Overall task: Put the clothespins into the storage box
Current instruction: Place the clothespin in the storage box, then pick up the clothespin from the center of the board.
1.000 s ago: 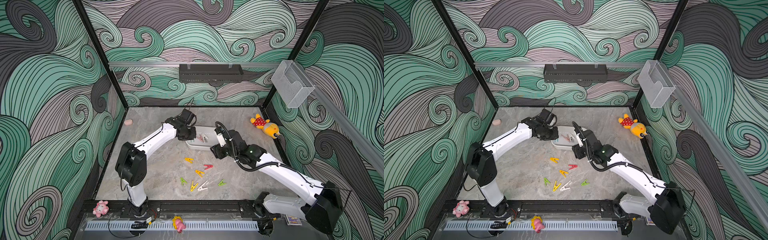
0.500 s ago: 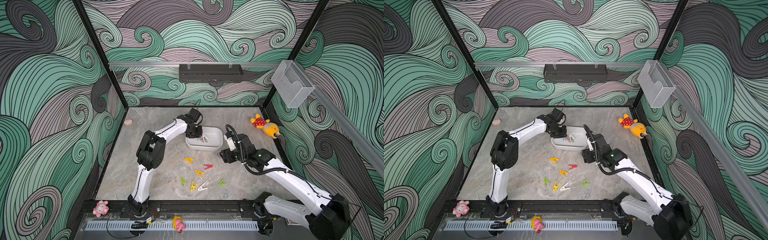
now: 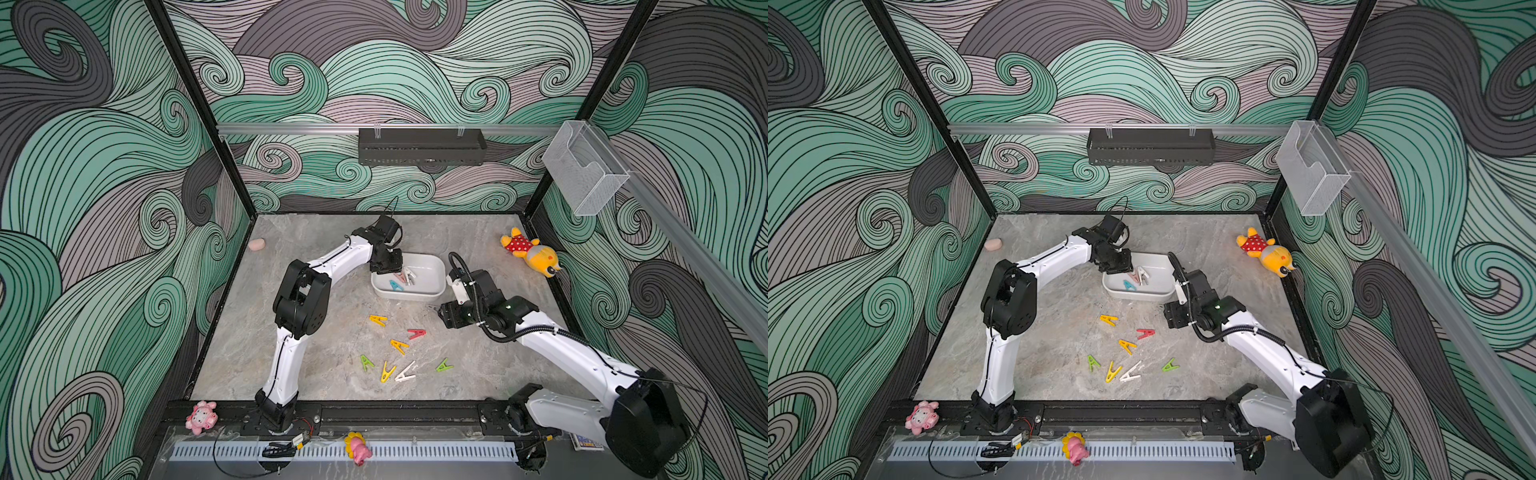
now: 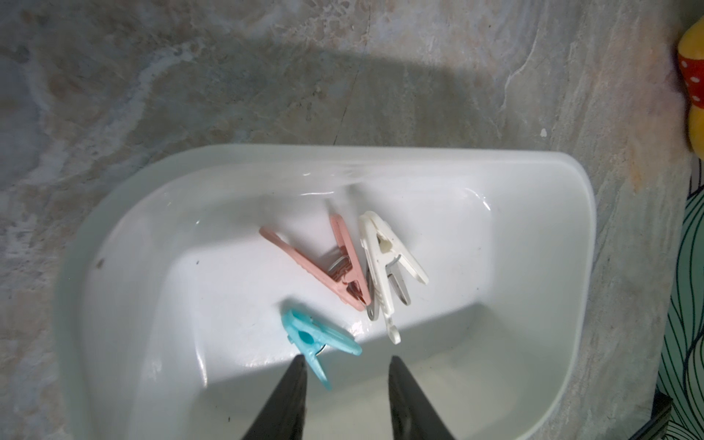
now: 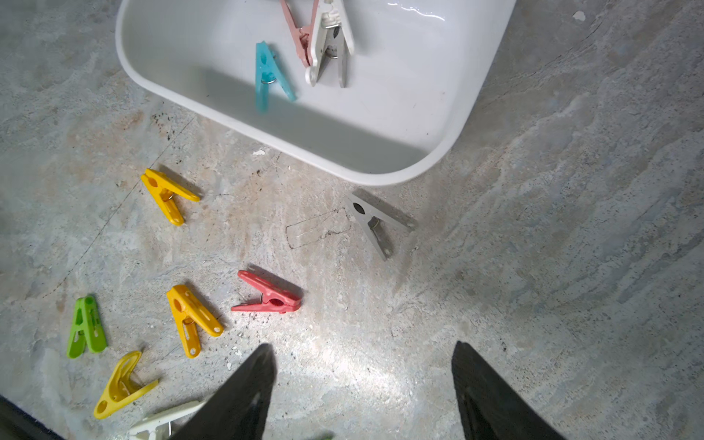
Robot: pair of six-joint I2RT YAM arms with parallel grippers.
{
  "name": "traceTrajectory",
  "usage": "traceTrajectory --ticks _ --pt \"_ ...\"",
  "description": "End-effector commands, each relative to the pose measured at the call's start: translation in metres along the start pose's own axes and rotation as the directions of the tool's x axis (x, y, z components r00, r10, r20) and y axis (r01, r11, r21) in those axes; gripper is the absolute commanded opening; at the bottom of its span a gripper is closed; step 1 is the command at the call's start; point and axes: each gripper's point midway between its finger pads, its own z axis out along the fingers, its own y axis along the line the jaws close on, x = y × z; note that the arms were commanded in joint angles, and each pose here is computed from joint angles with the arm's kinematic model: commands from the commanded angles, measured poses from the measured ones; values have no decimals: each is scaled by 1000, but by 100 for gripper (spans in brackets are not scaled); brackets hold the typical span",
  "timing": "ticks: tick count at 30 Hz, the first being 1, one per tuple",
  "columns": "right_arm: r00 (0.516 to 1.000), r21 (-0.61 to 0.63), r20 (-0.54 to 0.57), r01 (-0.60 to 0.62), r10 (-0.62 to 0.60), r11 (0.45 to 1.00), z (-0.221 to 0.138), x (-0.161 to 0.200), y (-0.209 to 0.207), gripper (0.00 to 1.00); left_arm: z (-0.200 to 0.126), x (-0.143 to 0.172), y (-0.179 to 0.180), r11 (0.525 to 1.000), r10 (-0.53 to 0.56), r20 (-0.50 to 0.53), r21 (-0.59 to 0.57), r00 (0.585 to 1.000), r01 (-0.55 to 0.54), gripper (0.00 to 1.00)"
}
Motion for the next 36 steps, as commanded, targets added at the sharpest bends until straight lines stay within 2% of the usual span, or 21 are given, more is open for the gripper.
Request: traceTrajectory --ticks 1,5,15,31,36 --pt "999 -1 40 -5 5 1000 5 -7 -1 75 -15 -8 -4 999 34 11 7 999 -34 39" --pt "997 -9 76 -3 3 1000 15 -17 0 75 -34 -4 -9 999 49 11 20 999 -49 40" --pt "1000 -30 27 -12 12 999 51 -9 2 73 -74 8 -6 999 43 61 22 997 -44 39" --pt "1000 -38 11 -9 10 999 89 -10 3 71 -66 23 9 1000 19 25 4 999 -20 39" --pt "999 -62 -23 -29 28 998 98 -6 7 65 -68 23 11 1000 22 26 0 999 -22 39"
